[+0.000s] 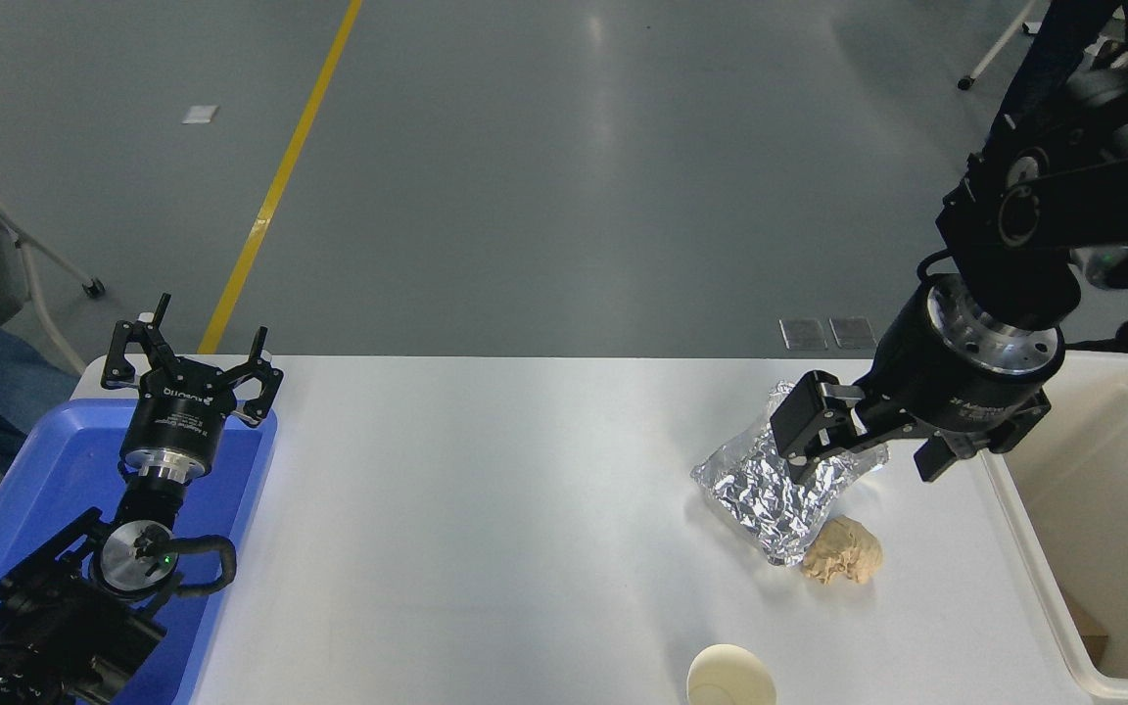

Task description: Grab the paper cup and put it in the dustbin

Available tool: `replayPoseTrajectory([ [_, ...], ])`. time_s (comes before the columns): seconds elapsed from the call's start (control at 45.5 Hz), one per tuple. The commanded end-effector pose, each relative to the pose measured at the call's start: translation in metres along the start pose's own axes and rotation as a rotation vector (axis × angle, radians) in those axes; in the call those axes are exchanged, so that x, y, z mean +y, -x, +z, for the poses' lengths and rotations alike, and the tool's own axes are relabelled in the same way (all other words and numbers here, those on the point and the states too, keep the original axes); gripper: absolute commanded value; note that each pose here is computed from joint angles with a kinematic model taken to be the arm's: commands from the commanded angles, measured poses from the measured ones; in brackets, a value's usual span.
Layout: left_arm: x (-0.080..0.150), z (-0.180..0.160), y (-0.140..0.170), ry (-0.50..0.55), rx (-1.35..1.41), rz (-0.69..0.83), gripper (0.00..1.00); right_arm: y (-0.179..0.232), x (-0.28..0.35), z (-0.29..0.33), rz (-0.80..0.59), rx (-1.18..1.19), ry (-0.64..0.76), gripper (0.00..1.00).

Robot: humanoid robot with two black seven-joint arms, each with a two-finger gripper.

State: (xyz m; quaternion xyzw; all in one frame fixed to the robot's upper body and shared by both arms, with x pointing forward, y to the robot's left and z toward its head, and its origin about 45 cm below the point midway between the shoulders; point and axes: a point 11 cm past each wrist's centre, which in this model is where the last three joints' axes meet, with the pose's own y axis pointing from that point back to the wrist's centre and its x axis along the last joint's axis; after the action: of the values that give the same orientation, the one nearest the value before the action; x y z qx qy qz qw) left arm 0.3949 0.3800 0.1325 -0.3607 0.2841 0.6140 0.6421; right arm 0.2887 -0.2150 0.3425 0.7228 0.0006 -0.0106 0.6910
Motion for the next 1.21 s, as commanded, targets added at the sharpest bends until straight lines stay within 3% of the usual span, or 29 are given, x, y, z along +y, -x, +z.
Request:
replayPoseTrajectory([
  [0.0, 0.000, 0.000, 0.000, 0.001, 0.000, -0.001, 1.00, 0.018, -0.060, 0.009, -0.125, -0.063, -0.074, 1.00],
  [0.484, 0.000, 0.000, 0.000, -0.001, 0.000, -0.001, 1.00, 0.034, -0.186, 0.037, -0.200, -0.118, -0.217, 1.00],
  [1.187, 0.000, 0.000, 0.000, -0.001, 0.000, -0.001, 1.00, 0.070, -0.244, 0.044, -0.276, -0.208, -0.331, 0.98],
])
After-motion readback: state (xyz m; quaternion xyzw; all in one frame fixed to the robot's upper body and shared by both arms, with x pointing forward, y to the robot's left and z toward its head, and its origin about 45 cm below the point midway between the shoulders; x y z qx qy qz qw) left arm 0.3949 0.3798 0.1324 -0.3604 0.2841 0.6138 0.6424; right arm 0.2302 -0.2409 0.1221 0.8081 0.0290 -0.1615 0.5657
